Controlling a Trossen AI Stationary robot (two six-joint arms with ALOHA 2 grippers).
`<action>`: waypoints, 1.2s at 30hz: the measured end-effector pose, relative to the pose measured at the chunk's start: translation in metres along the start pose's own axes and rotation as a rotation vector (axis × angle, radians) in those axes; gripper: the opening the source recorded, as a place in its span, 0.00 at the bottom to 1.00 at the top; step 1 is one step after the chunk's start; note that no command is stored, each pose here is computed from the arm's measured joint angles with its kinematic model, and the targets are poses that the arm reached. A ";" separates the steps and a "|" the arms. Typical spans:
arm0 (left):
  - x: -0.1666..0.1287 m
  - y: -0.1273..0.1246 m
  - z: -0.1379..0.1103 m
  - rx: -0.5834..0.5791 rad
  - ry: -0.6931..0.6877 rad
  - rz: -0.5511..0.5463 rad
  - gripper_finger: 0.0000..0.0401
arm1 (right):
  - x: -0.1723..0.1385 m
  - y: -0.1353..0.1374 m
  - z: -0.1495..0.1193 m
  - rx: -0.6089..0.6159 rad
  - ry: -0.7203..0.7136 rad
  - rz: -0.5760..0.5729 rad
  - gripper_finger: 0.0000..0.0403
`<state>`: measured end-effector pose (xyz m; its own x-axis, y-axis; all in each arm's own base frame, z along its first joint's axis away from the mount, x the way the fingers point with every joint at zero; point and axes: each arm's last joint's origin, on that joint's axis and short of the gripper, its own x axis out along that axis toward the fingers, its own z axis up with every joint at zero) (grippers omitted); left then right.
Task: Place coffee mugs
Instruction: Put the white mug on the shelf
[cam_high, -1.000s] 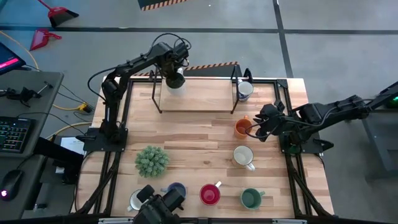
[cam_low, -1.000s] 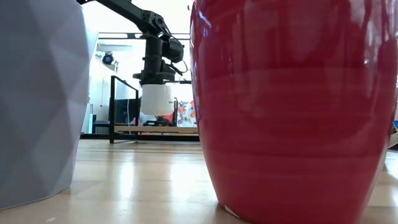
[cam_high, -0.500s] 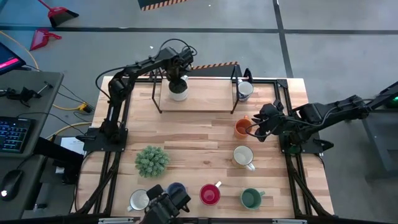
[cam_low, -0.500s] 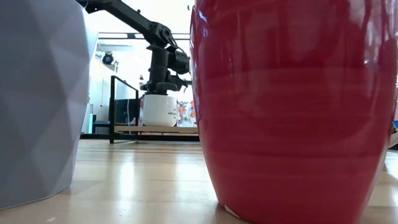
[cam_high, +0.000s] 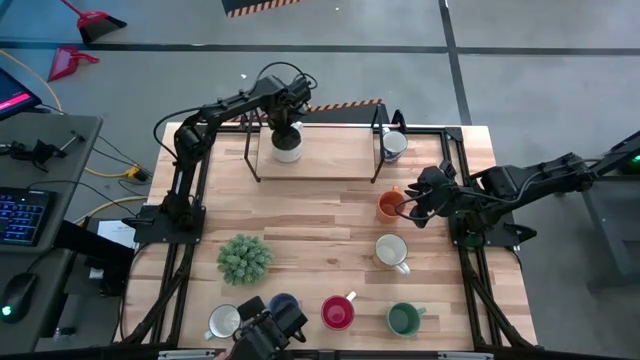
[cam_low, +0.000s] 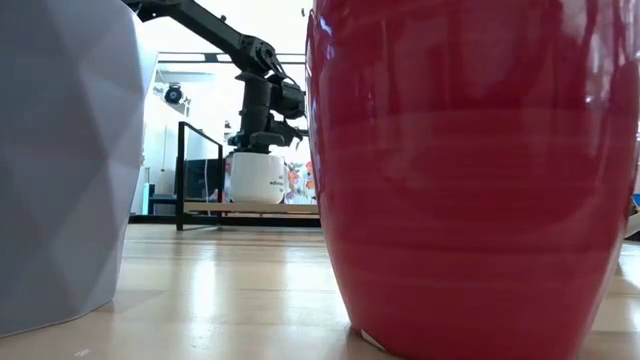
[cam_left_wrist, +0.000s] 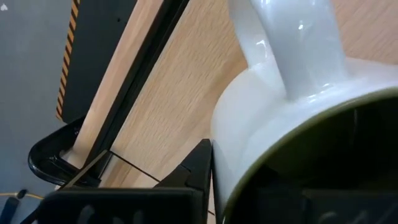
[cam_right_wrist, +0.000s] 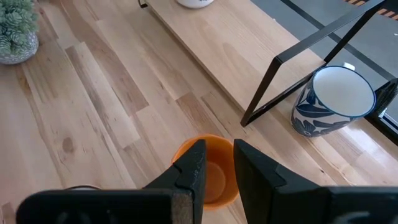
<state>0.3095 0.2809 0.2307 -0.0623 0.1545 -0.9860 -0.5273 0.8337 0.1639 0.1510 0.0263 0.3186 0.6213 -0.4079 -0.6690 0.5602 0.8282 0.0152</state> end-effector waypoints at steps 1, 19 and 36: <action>0.000 0.000 0.000 0.000 0.000 0.001 0.09 | 0.000 0.000 0.000 0.000 0.000 0.001 0.17; -0.001 0.000 0.000 0.007 -0.013 -0.021 0.20 | 0.000 0.000 0.000 -0.001 0.000 0.000 0.17; -0.064 0.003 -0.001 0.034 -0.049 -0.010 0.36 | 0.000 0.000 0.000 -0.009 0.003 0.004 0.17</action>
<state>0.3107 0.2727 0.2947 -0.0153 0.1712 -0.9851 -0.4982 0.8529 0.1559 0.1509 0.0265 0.3185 0.6218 -0.4032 -0.6714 0.5526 0.8334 0.0113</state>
